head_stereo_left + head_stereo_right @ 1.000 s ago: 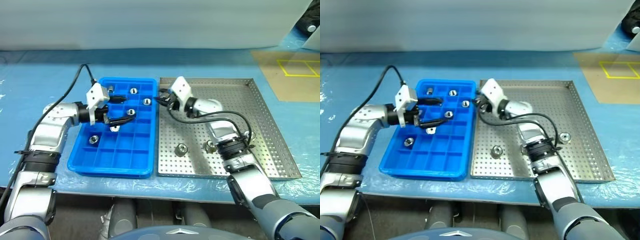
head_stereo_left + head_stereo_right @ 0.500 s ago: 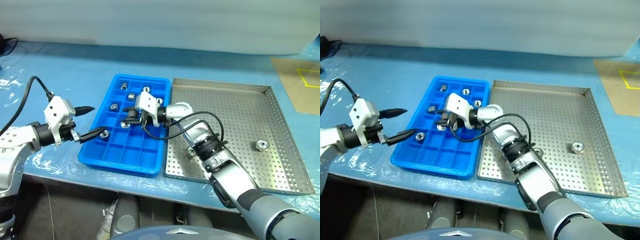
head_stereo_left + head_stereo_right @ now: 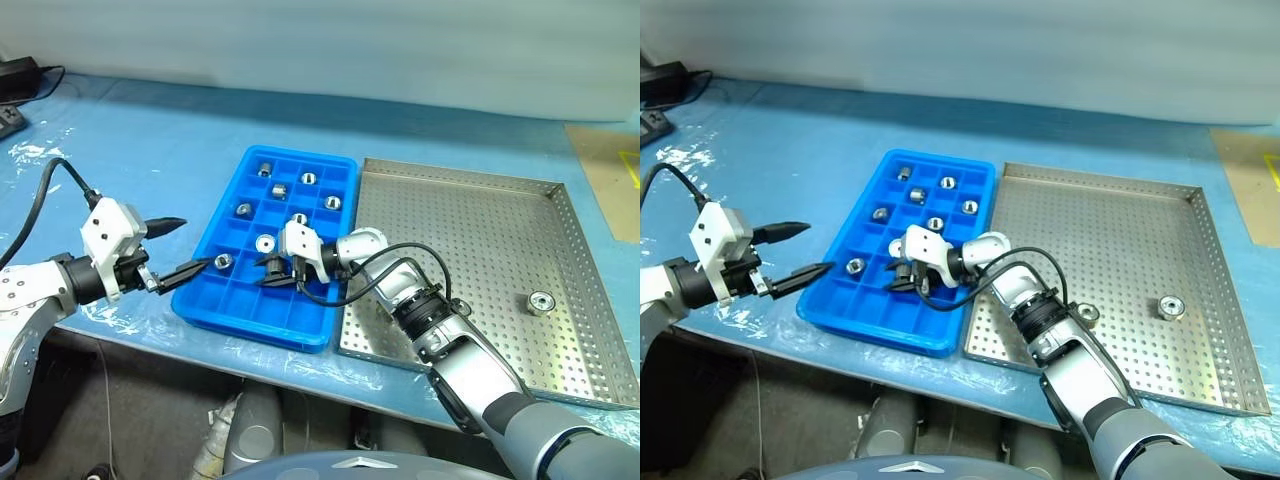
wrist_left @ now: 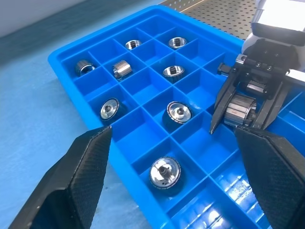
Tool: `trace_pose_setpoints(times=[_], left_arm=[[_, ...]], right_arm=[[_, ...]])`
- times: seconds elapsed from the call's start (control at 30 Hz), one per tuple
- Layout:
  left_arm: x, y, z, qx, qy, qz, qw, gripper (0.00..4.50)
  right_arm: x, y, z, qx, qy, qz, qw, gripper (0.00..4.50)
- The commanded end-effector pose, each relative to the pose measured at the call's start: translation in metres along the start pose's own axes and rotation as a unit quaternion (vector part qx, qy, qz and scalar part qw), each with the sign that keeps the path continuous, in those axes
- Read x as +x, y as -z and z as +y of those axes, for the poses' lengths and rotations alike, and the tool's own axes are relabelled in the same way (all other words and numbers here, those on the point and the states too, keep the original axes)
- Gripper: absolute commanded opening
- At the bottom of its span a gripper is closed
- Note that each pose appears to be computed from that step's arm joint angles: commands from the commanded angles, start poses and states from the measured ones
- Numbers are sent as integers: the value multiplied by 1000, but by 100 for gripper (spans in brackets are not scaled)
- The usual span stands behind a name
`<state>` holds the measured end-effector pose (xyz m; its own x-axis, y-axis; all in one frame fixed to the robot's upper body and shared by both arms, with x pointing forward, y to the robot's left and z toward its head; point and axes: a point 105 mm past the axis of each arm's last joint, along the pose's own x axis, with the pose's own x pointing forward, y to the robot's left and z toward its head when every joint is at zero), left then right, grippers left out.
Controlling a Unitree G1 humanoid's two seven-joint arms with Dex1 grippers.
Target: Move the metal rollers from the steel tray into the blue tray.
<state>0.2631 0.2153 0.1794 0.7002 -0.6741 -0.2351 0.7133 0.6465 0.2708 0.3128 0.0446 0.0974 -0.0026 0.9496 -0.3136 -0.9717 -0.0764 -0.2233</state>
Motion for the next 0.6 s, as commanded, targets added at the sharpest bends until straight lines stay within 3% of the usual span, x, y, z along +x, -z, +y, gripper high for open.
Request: trace_pose_setpoints(times=[0.03, 0.17, 0.4, 0.5, 0.6], left_arm=[[2, -8, 1, 16, 5, -9, 1000, 430], [9, -10, 1, 18, 15, -14, 1000, 430], [31, -12, 0, 19, 51, -33, 998, 430], [58, -15, -4, 16, 90, -55, 994, 430], [80, -18, -4, 16, 117, -71, 990, 430]], right_arm=[[-3, -11, -6, -16, 20, -19, 999, 161], [-7, -12, -10, -11, 30, -17, 999, 288], [-24, -25, -28, -11, 89, -38, 995, 288], [-57, -46, -48, 11, 153, -78, 985, 288], [-88, -48, -59, 14, 207, -72, 976, 288]])
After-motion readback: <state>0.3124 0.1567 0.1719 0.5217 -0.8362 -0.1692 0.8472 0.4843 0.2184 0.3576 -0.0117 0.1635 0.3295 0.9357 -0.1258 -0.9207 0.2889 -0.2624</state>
